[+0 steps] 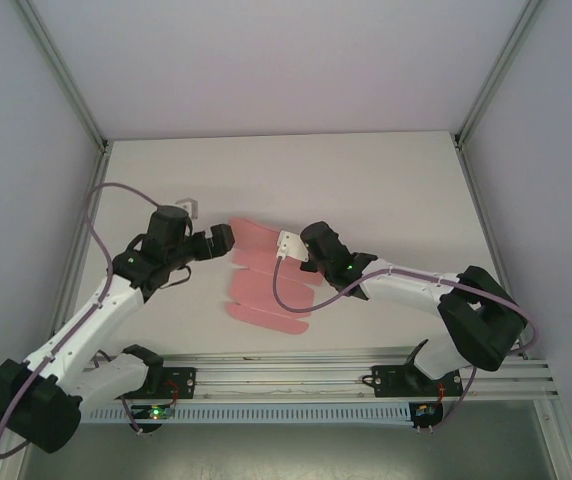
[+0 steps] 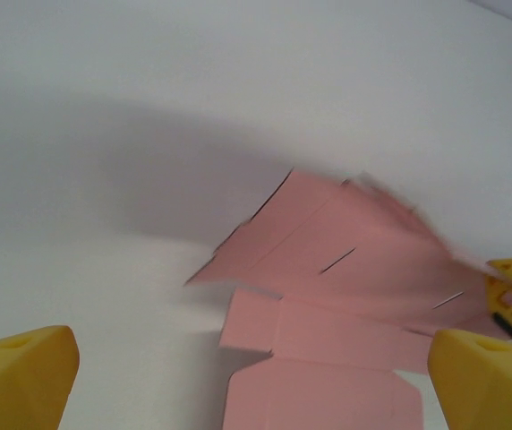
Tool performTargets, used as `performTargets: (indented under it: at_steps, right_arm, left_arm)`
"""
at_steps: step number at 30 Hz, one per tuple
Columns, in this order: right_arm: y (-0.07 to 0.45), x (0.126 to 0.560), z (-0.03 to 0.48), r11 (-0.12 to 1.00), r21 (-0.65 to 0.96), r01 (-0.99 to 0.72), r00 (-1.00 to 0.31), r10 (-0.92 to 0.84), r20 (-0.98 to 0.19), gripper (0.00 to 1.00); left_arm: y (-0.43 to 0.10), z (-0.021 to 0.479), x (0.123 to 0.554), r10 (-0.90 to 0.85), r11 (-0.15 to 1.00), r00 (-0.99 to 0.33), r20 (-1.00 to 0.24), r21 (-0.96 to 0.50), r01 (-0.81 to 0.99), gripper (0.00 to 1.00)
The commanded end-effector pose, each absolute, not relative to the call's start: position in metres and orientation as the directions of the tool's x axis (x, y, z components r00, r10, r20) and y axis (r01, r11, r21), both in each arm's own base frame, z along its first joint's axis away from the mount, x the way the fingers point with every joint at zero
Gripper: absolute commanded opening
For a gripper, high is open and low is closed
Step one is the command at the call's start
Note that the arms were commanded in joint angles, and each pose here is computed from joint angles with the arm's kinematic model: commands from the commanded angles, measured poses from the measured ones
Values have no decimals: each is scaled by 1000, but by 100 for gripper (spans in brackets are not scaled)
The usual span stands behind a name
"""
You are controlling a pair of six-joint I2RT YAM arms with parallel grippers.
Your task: Assemble paper box
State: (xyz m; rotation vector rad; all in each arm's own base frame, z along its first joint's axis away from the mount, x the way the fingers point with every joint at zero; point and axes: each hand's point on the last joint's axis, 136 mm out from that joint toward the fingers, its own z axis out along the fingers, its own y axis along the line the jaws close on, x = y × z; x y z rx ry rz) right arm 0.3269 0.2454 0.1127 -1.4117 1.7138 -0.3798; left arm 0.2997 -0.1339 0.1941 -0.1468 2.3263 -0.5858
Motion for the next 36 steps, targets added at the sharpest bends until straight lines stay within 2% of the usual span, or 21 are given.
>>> performTargets:
  at_steps: [1, 6, 10, 13, 15, 17, 20, 22, 25, 30, 36]
  right_arm:
    - [251, 325, 112, 288, -709, -643, 40, -913, -406, 0]
    - [254, 323, 113, 276, -713, -645, 68, -908, -414, 0]
    - [253, 323, 110, 262, -718, -645, 72, -914, -398, 0]
    - [254, 324, 109, 259, -719, -645, 73, -916, -395, 0]
    - [255, 324, 109, 256, -716, -649, 75, -915, -396, 0]
    - [255, 323, 109, 256, -714, -652, 77, -914, -398, 0]
    - [255, 322, 108, 254, -710, -657, 75, -915, -397, 0]
    - [255, 321, 109, 255, -706, -660, 76, -913, -402, 0]
    - [256, 319, 111, 261, -700, -665, 81, -906, -416, 0]
    - [257, 319, 117, 282, -694, -662, 77, -896, -437, 0]
    - [253, 326, 122, 325, -696, -640, 35, -893, -449, 0]
  left_arm:
    - [-140, 219, 321, -210, 908, -707, -675, -404, 116, 100]
    - [-153, 222, 347, -183, 914, -744, -642, -390, 112, 100]
    - [-183, 226, 354, -90, 864, -762, -641, -431, 261, 100]
    - [-192, 225, 354, -52, 843, -778, -626, -445, 302, 100]
    - [-191, 222, 355, -52, 848, -784, -618, -442, 292, 93]
    - [-195, 217, 352, -48, 835, -797, -602, -463, 299, 74]
    - [-216, 223, 342, -25, 746, -802, -597, -546, 383, 59]
    - [-222, 224, 340, -23, 714, -799, -602, -569, 408, 58]
    - [-217, 213, 343, -15, 747, -812, -584, -546, 379, 58]
    - [-224, 197, 338, 15, 728, -845, -534, -573, 376, 48]
    - [-229, 181, 322, 41, 728, -863, -504, -576, 371, 46]
